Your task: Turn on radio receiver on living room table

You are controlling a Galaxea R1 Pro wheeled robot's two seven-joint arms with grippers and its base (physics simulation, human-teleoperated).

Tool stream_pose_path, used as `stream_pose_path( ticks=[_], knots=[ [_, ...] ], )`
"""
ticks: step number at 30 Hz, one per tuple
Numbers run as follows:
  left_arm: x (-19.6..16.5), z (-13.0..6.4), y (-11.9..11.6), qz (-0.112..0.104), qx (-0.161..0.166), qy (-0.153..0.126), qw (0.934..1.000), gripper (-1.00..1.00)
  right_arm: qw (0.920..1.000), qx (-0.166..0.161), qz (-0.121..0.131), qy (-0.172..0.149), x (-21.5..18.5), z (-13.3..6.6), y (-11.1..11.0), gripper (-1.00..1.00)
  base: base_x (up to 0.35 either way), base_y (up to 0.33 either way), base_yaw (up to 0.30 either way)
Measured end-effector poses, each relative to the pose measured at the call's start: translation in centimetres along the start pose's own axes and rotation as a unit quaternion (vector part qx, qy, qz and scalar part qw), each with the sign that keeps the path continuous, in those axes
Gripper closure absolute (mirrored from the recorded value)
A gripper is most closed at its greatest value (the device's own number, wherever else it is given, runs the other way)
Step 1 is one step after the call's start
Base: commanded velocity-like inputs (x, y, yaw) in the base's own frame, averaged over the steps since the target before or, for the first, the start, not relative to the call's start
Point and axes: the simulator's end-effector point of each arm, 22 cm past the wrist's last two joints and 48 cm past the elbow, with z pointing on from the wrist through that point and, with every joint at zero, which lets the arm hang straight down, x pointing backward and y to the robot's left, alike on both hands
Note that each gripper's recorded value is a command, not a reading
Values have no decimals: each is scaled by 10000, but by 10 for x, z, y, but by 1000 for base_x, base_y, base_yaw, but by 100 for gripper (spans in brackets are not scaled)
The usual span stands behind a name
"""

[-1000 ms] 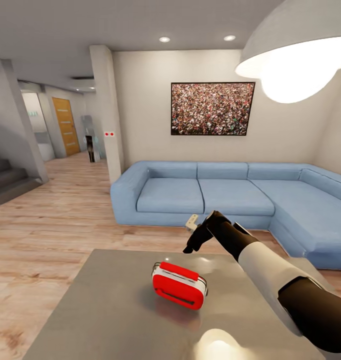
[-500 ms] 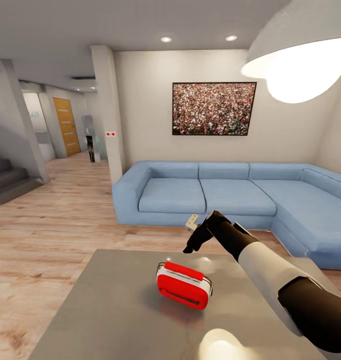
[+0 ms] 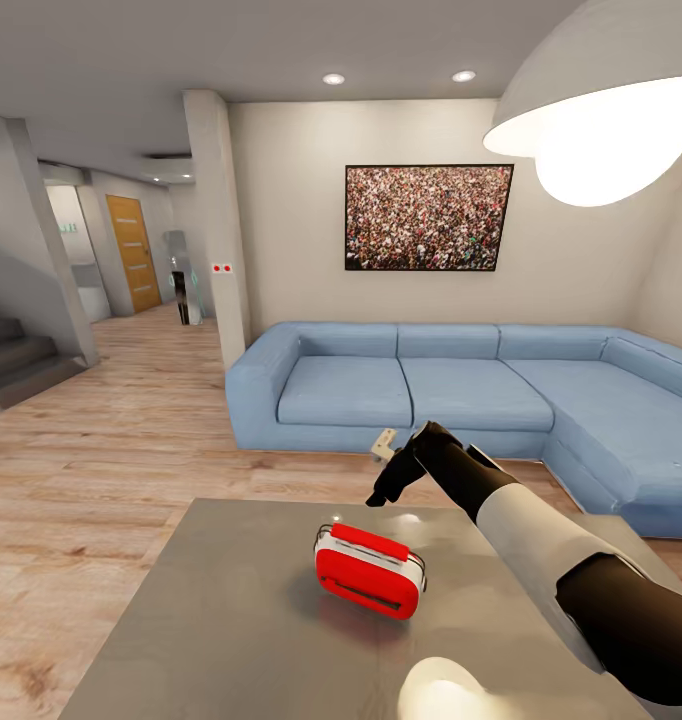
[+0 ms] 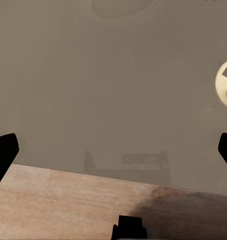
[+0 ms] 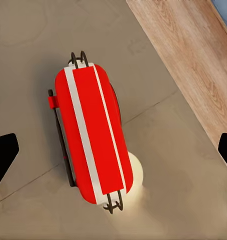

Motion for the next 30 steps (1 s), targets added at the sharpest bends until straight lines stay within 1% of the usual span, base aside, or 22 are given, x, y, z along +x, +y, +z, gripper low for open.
stream_pose_path(
  ticks=[19,30],
  knots=[
    [-2,0,4,-10,-44,-30,10000,-100,10000,-42,0,3,1,0,1,-100,0,0,0],
    [5,0,3,39,-23,58,10000,-100,10000,-55,30,43,6,9,0,-100,0,0,0]
  ],
)
